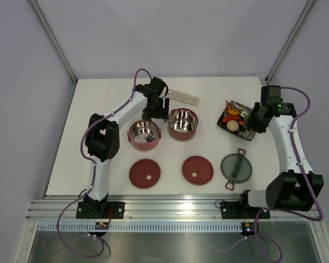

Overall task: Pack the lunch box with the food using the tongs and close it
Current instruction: Pick up the fake food from the plate, then move the packing box to the center of the board.

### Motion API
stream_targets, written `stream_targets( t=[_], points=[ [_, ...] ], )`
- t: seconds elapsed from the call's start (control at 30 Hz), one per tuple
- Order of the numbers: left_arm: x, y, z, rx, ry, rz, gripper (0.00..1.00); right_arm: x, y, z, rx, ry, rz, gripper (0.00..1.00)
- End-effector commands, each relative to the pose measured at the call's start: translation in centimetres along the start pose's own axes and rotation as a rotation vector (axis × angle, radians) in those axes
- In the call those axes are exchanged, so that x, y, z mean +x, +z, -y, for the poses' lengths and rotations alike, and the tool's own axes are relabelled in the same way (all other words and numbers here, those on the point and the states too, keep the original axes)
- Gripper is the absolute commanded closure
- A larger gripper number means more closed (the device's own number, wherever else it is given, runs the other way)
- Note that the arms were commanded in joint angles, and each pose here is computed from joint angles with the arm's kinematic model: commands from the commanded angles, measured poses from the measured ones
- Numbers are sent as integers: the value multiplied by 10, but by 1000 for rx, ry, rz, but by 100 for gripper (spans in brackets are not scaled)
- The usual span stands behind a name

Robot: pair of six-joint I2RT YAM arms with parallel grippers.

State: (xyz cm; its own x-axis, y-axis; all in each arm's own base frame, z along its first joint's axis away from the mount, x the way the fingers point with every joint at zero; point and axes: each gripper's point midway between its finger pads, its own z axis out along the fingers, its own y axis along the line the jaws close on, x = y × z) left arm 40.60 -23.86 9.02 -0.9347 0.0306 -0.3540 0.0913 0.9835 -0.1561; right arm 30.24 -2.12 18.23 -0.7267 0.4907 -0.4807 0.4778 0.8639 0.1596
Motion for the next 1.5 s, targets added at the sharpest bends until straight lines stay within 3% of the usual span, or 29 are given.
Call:
stream_targets(
  t=[0.0, 0.2, 0.63, 1.07, 1.3, 1.47],
  points=[
    [9, 8, 19, 30, 55, -44, 24, -23, -26, -18, -95, -7, 85, 100],
    [13, 7, 50, 140, 80, -48, 23, -29, -33, -21, -107, -6, 108, 100],
    [12, 3, 79, 236, 94, -39, 22, -27, -34, -22, -119, -3, 108, 100],
    [-15, -40, 59, 128, 95, 124, 19, -27, -34, -22, -119, -6, 110, 100],
    [-11, -64, 54, 122, 113, 144, 20, -29, -31, -24, -121, -7, 109, 100],
    [-20, -57, 60, 133, 120, 163, 29, -29, -29, -26, -124, -6, 105, 100]
  ],
)
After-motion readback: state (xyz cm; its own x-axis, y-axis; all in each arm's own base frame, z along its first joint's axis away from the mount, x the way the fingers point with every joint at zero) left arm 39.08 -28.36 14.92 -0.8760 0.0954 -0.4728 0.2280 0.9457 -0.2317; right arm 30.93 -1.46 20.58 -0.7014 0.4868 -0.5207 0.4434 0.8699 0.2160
